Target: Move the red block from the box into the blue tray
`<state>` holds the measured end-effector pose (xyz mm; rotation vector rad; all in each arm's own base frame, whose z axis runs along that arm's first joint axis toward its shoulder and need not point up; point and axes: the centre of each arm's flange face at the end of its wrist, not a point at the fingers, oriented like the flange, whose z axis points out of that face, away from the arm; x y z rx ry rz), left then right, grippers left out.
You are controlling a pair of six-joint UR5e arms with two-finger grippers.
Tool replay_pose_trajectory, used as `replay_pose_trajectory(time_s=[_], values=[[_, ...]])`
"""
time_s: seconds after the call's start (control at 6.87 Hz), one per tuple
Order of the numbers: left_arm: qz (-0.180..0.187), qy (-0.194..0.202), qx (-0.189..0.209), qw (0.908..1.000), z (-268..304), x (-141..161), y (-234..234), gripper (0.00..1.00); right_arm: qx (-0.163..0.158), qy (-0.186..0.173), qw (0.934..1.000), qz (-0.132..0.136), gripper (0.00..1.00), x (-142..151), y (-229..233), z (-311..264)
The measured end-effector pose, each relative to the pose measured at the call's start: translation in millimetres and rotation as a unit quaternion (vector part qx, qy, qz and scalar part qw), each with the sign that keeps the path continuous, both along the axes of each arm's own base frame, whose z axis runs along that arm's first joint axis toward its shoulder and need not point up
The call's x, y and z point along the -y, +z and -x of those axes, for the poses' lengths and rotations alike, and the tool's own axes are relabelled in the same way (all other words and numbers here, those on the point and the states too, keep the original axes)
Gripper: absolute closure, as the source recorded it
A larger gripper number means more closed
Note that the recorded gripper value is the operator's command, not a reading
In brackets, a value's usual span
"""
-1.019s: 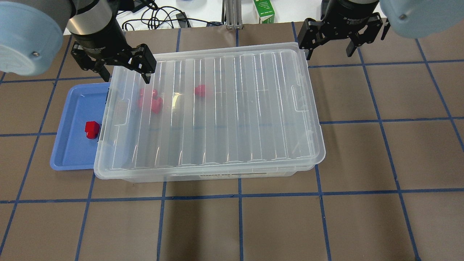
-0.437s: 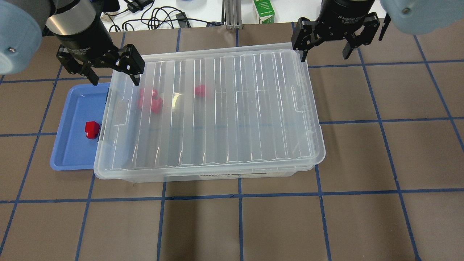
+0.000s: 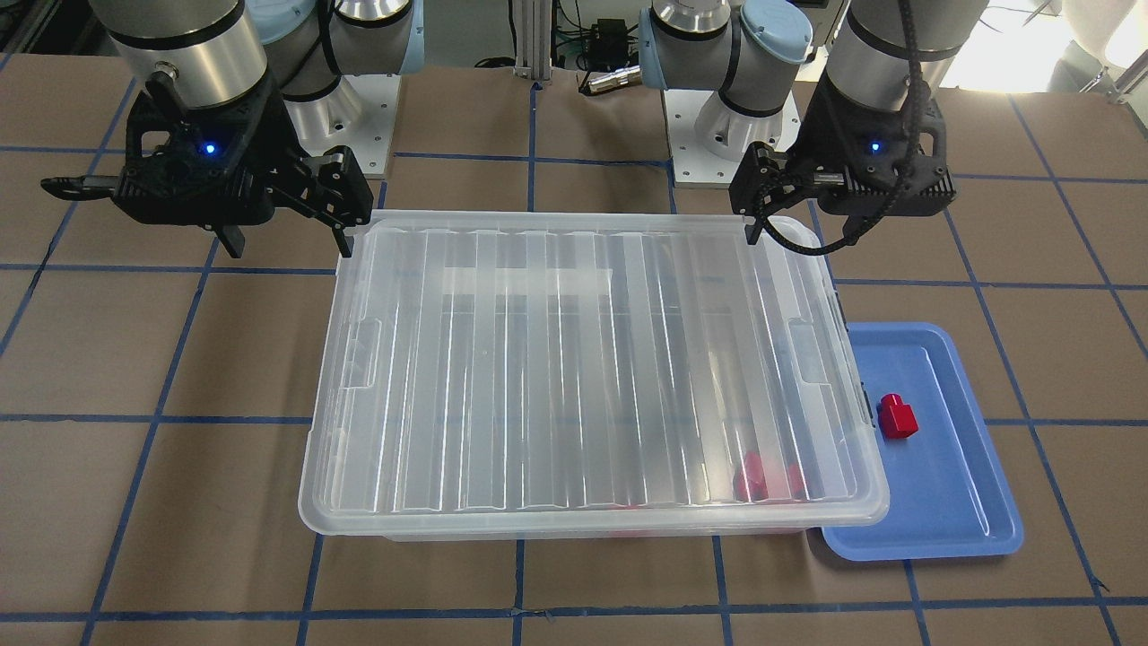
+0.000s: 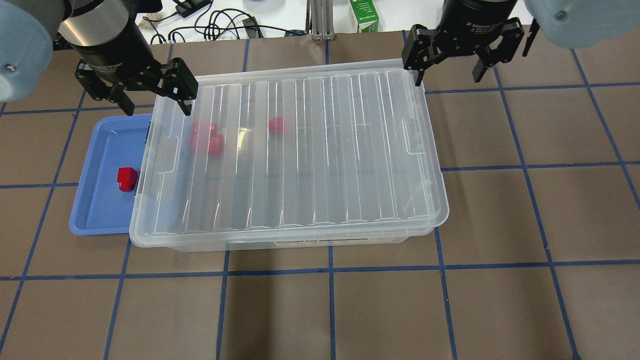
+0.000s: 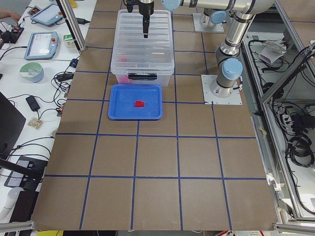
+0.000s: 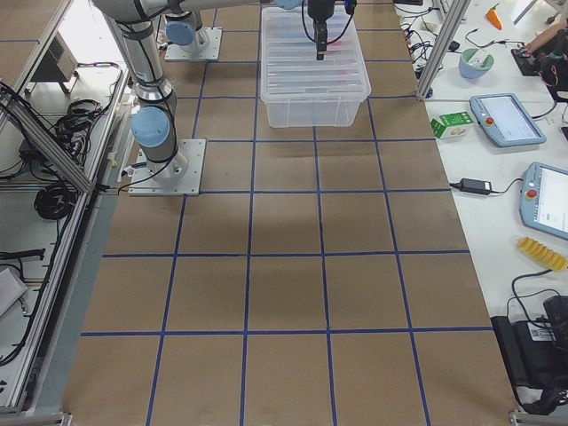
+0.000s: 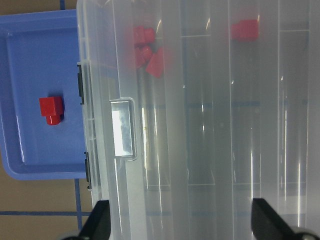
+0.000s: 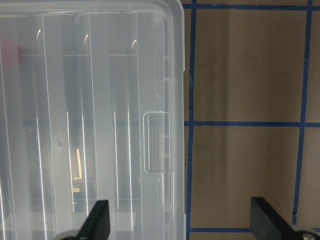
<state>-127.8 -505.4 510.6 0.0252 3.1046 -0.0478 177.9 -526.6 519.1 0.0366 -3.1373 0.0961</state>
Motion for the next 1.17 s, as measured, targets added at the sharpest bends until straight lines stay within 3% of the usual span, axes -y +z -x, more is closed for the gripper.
replay_pose_trajectory(time_s=[1.17], values=[[0.001,-0.004,0.000,1.0000,-0.2,-1.6,1.4,0.00,0.000,-0.002,1.0000,0.000,0.00,-0.3,0.3,0.1]])
